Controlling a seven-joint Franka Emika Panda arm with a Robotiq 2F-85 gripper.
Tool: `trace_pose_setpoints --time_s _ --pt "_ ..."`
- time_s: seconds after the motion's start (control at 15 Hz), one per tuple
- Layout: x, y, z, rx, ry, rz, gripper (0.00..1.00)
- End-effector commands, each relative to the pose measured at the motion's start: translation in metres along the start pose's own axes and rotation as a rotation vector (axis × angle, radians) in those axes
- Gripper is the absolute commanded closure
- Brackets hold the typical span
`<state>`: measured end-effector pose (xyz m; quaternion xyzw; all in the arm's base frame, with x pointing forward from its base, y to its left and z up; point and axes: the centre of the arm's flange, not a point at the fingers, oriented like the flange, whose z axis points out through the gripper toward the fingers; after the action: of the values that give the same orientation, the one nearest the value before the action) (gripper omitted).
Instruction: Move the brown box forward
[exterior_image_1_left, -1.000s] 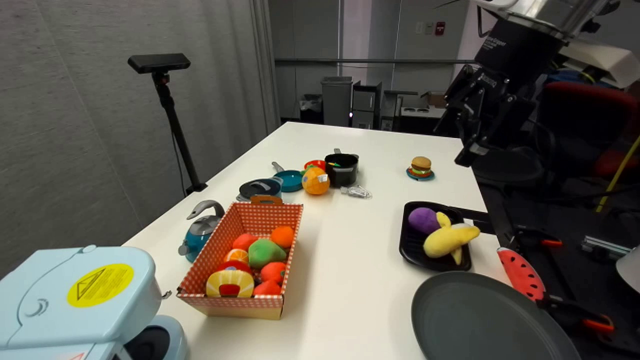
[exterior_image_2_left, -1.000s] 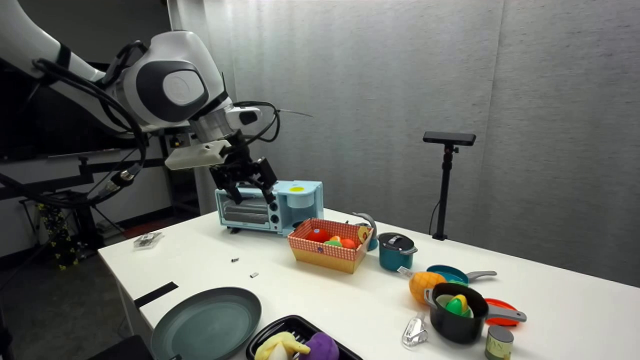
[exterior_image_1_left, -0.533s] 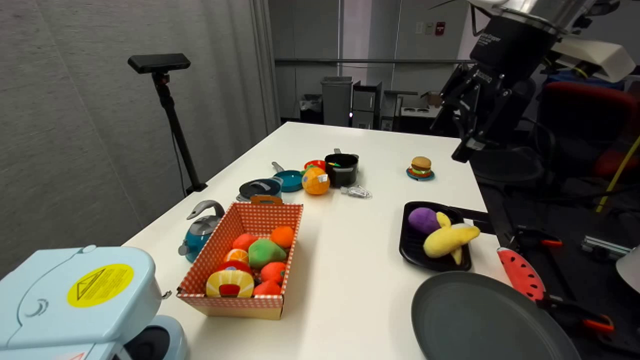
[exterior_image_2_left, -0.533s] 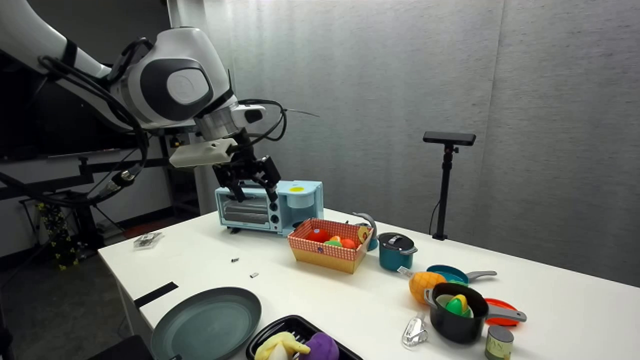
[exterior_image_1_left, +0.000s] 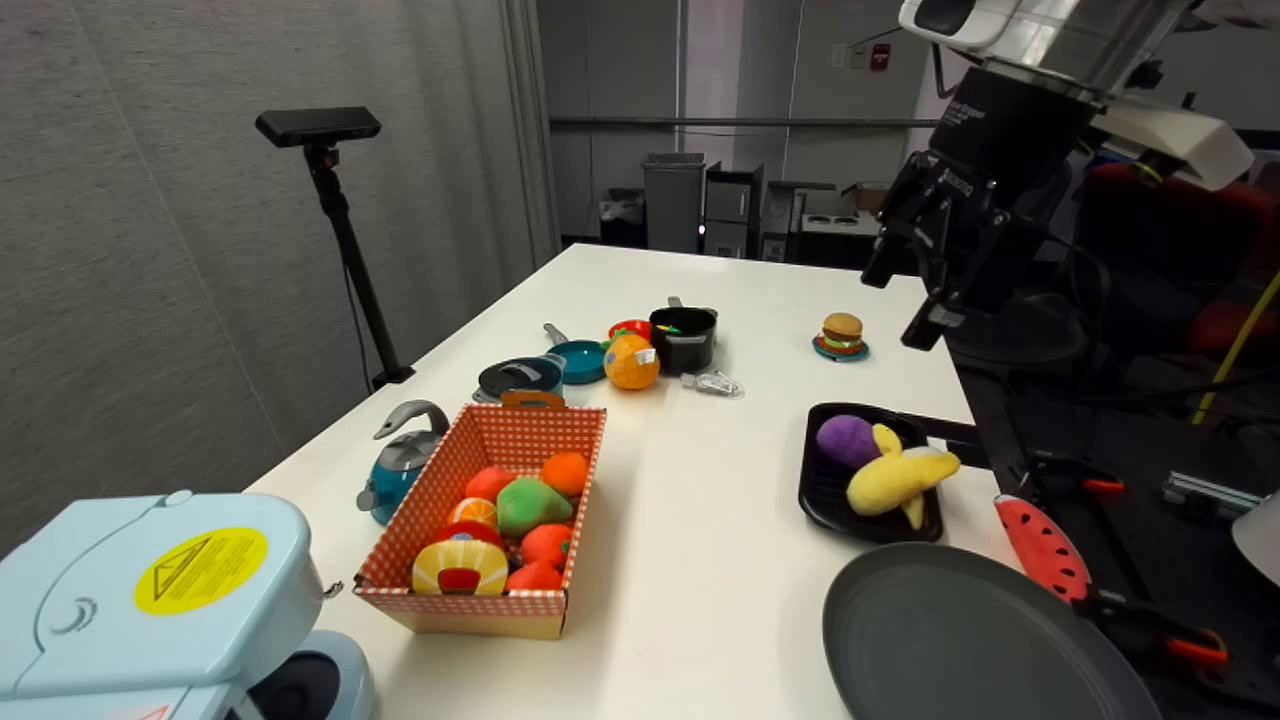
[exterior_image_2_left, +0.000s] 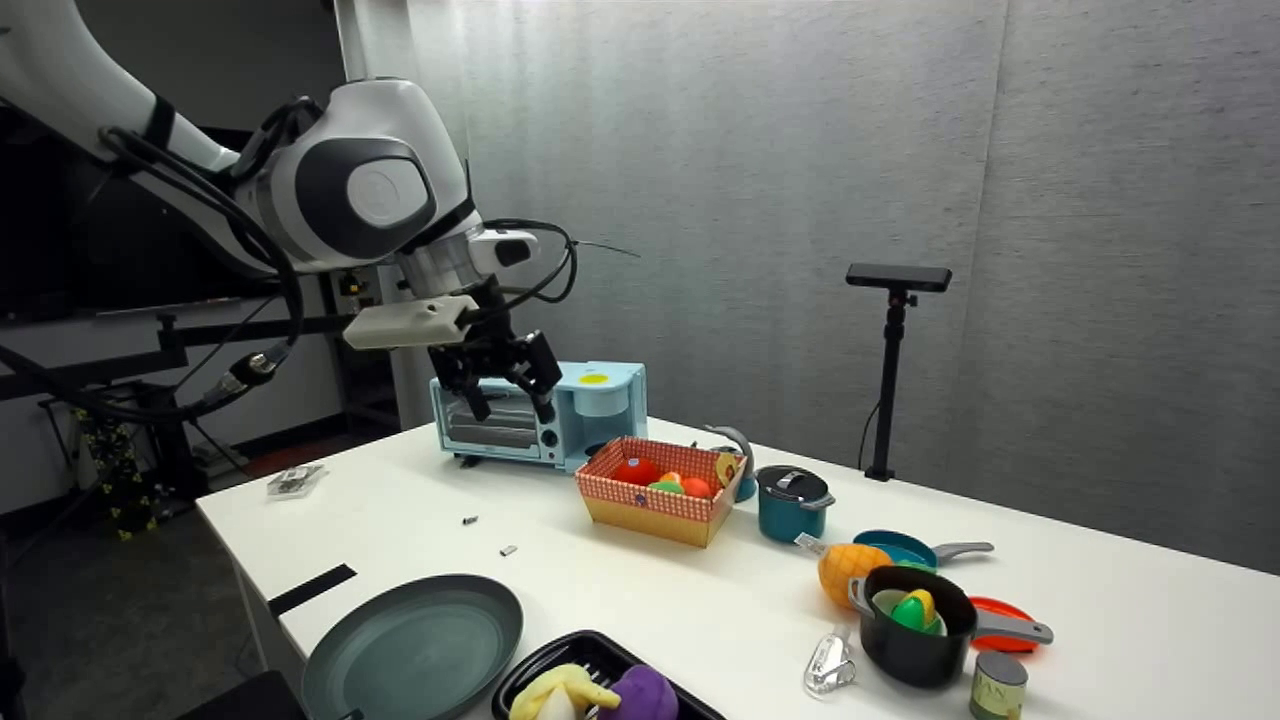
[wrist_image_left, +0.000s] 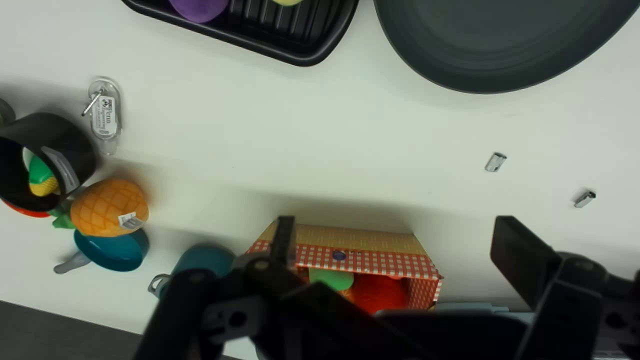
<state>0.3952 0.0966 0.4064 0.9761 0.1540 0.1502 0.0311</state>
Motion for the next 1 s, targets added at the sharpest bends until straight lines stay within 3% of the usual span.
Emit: trace_pose_setpoints --time_s 0.0,0.2,0.6,0.93 --pt "0.018 0.002 0.024 0.025 -0.041 0.038 0.0" --pt "0.035 0.005 0.046 0.019 -0.049 0.053 0.0" --pt "0.091 0.027 0.09 -0.043 0.033 0.089 0.0" --pt "0.129 0.045 0.123 -0.096 0.032 0.114 0.0"
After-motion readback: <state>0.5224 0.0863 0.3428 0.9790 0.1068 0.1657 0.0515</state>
